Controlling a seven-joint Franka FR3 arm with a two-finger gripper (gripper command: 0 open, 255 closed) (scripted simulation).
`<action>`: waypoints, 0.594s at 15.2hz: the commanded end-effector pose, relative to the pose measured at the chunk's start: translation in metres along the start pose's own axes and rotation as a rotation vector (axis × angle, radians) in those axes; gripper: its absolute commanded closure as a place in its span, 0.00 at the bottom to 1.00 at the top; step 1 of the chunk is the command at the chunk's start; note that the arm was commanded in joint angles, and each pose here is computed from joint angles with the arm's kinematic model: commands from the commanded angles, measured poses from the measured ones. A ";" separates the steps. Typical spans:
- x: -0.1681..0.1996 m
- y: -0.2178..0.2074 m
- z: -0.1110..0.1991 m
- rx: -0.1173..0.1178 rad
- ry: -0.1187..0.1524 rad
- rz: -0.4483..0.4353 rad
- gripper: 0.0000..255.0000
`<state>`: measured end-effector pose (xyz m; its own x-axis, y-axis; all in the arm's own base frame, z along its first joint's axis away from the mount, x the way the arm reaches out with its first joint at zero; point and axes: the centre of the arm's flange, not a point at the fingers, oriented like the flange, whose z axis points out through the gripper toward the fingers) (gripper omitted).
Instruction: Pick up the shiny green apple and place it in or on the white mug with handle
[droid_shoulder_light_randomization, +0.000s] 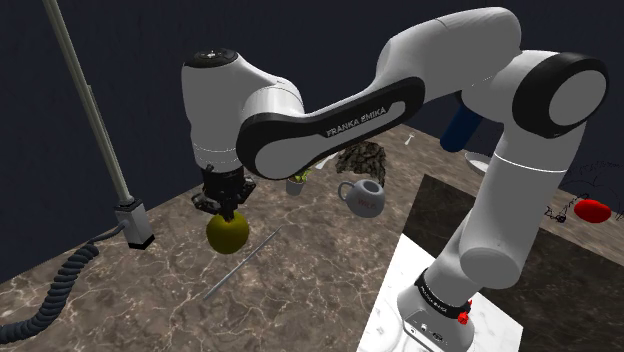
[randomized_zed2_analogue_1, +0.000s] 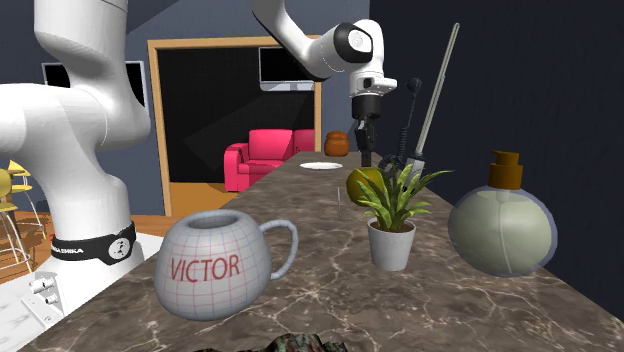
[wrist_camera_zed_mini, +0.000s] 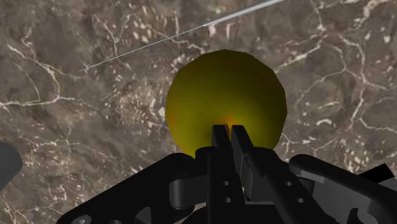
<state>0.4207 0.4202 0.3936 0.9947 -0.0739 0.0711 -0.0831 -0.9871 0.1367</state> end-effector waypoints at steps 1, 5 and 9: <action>0.000 0.000 0.000 0.000 0.000 0.000 1.00; 0.001 0.002 -0.010 0.000 0.000 0.000 1.00; 0.002 0.004 -0.031 0.000 0.000 0.000 1.00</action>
<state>0.4215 0.4199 0.4200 0.9947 -0.0739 0.0710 -0.0832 -0.9871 0.1369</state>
